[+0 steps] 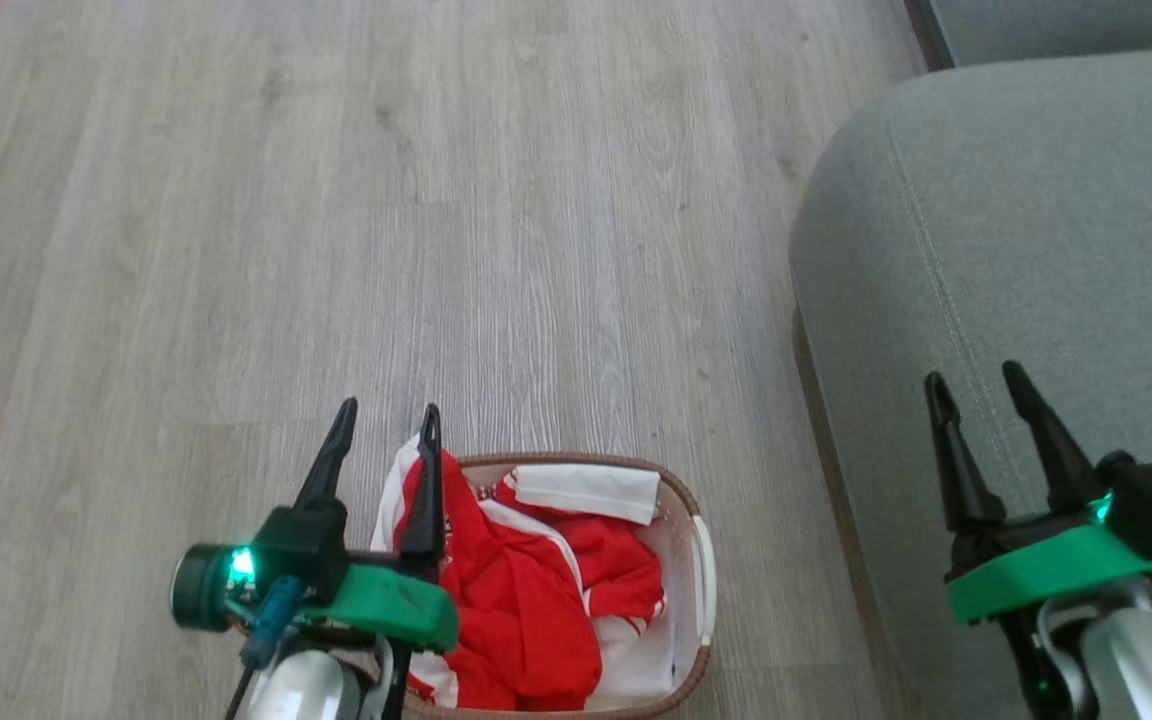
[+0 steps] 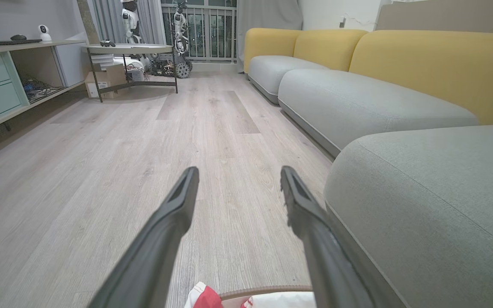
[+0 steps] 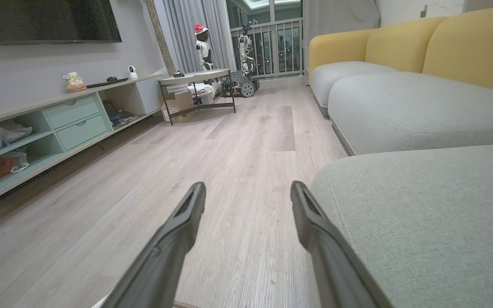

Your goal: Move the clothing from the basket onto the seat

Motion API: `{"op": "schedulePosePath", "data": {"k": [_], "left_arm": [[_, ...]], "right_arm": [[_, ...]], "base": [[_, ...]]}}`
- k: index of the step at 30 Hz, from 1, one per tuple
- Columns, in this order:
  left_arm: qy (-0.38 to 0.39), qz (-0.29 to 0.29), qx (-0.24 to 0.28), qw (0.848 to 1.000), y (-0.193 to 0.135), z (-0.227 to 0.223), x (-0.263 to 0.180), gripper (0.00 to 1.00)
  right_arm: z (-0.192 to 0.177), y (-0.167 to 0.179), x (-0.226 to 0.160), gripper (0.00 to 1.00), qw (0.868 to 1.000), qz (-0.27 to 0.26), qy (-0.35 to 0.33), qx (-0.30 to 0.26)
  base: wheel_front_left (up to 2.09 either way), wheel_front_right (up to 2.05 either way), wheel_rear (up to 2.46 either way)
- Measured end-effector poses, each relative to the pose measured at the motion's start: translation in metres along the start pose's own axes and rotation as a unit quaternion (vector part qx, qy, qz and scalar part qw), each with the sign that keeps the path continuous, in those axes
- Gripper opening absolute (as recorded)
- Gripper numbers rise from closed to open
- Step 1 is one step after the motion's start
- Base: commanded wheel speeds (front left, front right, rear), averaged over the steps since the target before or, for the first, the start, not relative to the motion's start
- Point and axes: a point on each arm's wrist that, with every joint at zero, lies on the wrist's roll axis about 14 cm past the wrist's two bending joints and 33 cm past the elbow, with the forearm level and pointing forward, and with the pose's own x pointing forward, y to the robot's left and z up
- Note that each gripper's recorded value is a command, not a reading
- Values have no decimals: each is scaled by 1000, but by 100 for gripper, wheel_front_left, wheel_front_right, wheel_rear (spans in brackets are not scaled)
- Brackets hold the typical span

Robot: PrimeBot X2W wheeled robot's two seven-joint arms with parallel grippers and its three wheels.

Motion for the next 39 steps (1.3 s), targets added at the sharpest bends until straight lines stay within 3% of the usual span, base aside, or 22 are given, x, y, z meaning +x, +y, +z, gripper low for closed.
{"op": "schedulePosePath", "data": {"k": [10, 20, 32, 39], "left_arm": [[35, -18, -13, 999, -16, -28, 29, 100], [127, -39, -33, 991, -34, -94, 47, 100], [262, -71, -60, 961, -54, -192, 60, 100], [347, -73, -75, 932, -57, -255, 57, 100]], "right_arm": [[-6, -24, 20, 100, 1000, -16, 8, -1], [-9, -46, 40, 100, 1000, -22, 13, -10], [-10, -66, 74, 100, 1000, -21, 1, -19], [-13, -78, 98, 100, 999, -14, -7, -37]], "base": [[0, 0, 0], [0, 0, 0], [0, 0, 0], [0, 0, 0]]}}
